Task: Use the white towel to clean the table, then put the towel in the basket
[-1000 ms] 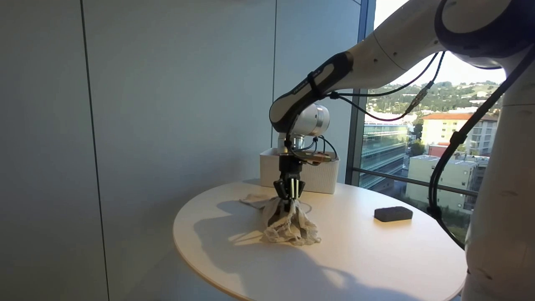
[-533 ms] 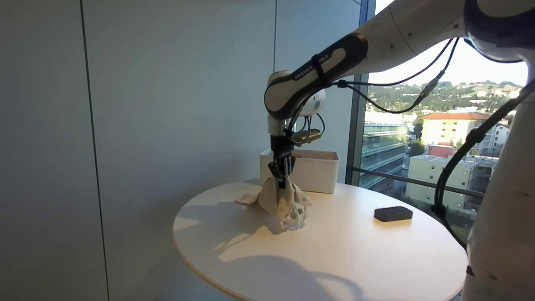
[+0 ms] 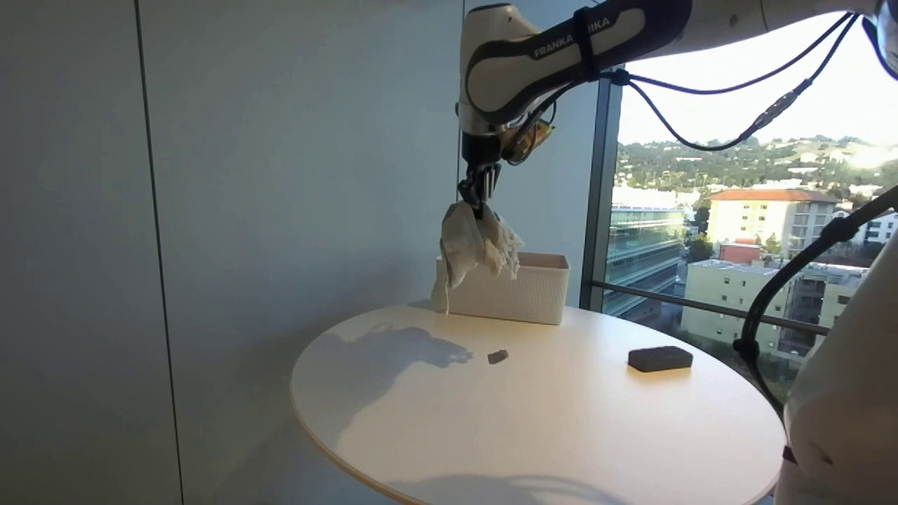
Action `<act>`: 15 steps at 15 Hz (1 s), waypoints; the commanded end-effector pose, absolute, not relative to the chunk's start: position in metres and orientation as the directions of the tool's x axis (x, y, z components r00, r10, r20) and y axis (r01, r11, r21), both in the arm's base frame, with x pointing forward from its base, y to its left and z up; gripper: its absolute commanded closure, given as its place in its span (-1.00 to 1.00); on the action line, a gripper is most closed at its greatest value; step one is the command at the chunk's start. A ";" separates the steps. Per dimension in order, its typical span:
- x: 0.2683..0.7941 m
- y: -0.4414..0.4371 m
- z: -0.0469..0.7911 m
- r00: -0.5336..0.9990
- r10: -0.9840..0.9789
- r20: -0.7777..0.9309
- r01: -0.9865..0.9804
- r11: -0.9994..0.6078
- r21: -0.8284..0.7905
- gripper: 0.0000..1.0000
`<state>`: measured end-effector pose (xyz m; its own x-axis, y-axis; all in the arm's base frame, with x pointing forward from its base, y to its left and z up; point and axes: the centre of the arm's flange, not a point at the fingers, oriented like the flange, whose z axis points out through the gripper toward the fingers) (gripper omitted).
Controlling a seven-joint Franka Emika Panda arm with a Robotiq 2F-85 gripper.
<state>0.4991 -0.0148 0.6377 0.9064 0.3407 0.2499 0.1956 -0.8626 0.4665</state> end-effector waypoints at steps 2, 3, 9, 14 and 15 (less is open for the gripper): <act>0.523 -0.057 0.714 0.857 0.297 0.422 0.015 -0.831 0.555 0.78; 0.527 -0.068 0.725 0.847 0.271 0.457 -0.035 -0.829 0.558 0.78; 0.574 -0.146 0.751 0.800 0.025 0.599 -0.346 -0.798 0.495 0.78; 0.616 -0.192 0.724 0.726 -0.211 0.654 -0.569 -0.719 0.400 0.78; 0.623 -0.199 0.719 0.712 -0.256 0.654 -0.597 -0.712 0.371 0.78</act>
<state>0.5885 -0.1841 0.7086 0.7714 -0.1487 0.6188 -0.4870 -0.7638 0.4236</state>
